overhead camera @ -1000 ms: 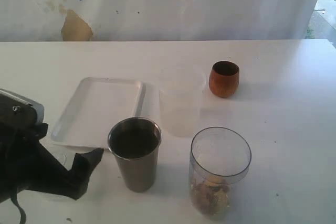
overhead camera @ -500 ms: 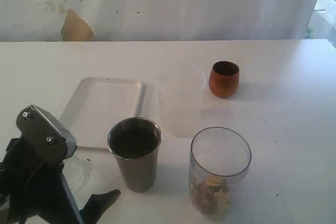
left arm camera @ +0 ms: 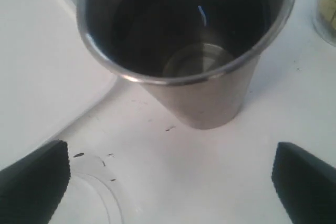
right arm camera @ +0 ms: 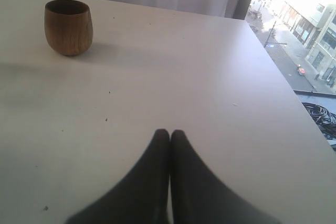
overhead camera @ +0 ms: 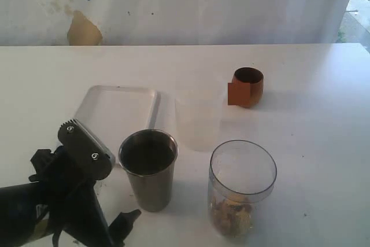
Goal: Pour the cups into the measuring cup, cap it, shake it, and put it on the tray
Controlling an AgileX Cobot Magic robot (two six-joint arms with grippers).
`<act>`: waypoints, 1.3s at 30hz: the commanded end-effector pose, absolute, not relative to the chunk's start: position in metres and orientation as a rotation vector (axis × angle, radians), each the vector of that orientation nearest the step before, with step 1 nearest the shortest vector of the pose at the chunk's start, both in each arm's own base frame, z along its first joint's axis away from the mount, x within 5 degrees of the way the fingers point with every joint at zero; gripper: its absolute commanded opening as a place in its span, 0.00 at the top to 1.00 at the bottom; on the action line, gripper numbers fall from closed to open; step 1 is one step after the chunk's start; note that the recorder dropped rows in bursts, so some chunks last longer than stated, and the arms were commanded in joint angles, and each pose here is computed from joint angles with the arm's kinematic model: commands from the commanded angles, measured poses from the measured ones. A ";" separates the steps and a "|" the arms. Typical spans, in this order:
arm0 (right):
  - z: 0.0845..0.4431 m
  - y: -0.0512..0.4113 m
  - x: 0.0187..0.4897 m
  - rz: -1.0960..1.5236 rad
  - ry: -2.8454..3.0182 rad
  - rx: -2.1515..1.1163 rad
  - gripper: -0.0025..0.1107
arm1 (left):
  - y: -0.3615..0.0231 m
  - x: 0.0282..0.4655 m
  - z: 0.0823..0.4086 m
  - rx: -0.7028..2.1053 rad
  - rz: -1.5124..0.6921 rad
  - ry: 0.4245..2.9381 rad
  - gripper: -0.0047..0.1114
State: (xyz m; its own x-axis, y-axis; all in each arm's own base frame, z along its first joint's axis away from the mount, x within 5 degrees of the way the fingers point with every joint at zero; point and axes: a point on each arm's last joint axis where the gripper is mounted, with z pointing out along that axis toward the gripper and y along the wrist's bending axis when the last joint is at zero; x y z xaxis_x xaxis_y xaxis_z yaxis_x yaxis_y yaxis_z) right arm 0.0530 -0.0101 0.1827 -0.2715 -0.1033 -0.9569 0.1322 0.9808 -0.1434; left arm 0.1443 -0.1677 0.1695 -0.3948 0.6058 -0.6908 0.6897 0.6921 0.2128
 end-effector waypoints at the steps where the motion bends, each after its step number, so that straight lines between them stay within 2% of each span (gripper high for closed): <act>1: 0.183 -0.010 0.053 -0.233 1.828 0.023 0.98 | -0.160 0.147 0.192 0.903 -0.105 2.025 0.05; 7: 0.183 -0.010 0.053 -0.233 1.828 0.023 0.98 | -0.130 0.130 0.204 0.768 -0.156 1.978 0.05; 14: 0.183 -0.010 0.053 -0.233 1.828 0.023 0.98 | -0.093 0.125 0.233 0.421 -0.145 1.841 0.05; 20: 0.183 -0.010 0.053 -0.233 1.828 0.023 0.98 | -0.091 0.117 0.242 0.471 -0.231 1.792 0.05; 30: 0.183 -0.010 0.053 -0.233 1.828 0.023 0.98 | -0.085 0.114 0.250 0.402 -0.281 1.765 0.05; 32: 0.183 -0.010 0.053 -0.233 1.828 0.023 0.98 | -0.088 0.110 0.251 0.445 -0.326 1.760 0.05; 35: 0.183 -0.010 0.053 -0.233 1.828 0.023 0.98 | -0.099 0.097 0.260 0.690 -0.435 1.683 0.05; 37: 0.183 -0.010 0.053 -0.233 1.828 0.023 0.98 | -0.103 0.085 0.266 0.947 -0.403 1.541 0.05; 39: 0.183 -0.010 0.053 -0.233 1.828 0.023 0.98 | -0.100 0.077 0.268 1.027 -0.410 1.477 0.05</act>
State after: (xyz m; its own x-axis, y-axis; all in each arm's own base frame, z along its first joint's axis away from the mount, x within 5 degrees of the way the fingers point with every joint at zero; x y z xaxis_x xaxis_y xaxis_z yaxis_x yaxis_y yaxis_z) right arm 0.0529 -0.0101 0.1827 -0.2722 -0.1032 -0.9567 0.1322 0.9808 -0.1434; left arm 0.0890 -0.0998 0.2611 -0.0463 0.2867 -0.9569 0.7171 0.6765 0.1680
